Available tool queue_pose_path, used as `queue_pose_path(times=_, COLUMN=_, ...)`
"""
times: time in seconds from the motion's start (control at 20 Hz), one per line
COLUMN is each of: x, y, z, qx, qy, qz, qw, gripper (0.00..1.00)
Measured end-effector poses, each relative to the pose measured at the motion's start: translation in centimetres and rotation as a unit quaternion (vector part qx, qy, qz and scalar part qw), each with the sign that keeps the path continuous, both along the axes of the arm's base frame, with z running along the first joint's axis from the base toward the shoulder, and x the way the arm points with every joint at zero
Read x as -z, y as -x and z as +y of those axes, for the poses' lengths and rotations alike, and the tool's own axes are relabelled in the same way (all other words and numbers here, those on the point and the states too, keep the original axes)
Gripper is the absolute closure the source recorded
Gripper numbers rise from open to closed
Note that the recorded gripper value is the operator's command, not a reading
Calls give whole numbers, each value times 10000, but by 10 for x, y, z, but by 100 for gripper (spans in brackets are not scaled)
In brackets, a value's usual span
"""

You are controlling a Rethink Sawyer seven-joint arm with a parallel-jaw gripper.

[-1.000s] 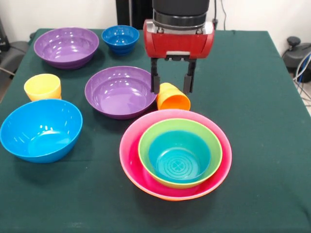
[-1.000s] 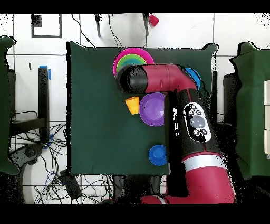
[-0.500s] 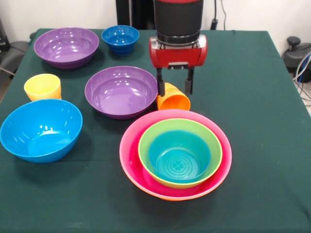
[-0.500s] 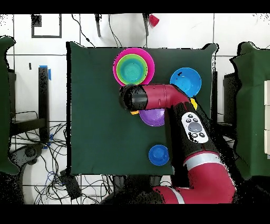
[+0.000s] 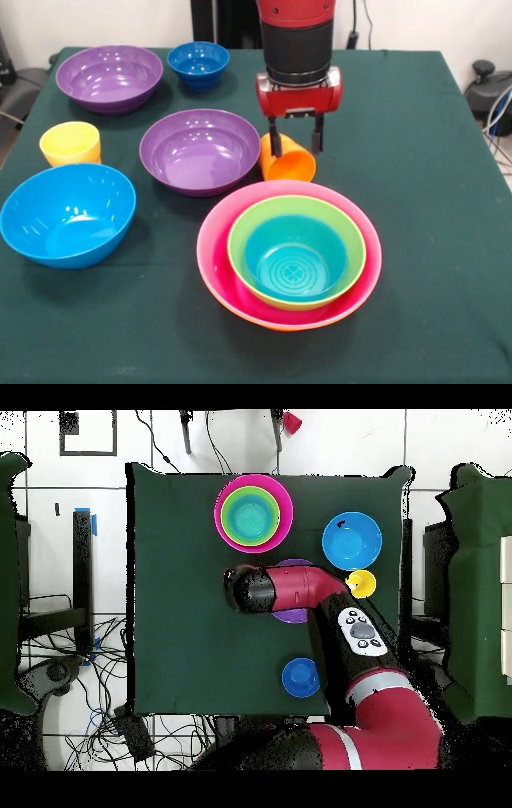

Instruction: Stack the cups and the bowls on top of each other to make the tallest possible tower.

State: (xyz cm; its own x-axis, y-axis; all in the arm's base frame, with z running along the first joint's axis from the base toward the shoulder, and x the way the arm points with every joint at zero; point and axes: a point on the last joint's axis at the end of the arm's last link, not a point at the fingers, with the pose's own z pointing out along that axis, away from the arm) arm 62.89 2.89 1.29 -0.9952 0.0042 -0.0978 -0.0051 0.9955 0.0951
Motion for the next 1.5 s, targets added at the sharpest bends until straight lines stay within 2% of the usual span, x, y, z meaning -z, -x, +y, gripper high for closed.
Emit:
queue_pose_path(times=0.3, x=-1, y=19, z=6, qx=-66, qy=-29, qz=157, qw=9999, gripper=0)
queue_pose_path(times=0.5, x=-1, y=25, z=8, qx=-84, qy=-39, qz=203, qw=9998, gripper=0)
queue_pose_path(times=1.5, x=-1, y=31, z=13, qx=-135, qy=-13, qz=244, qw=9996, gripper=0)
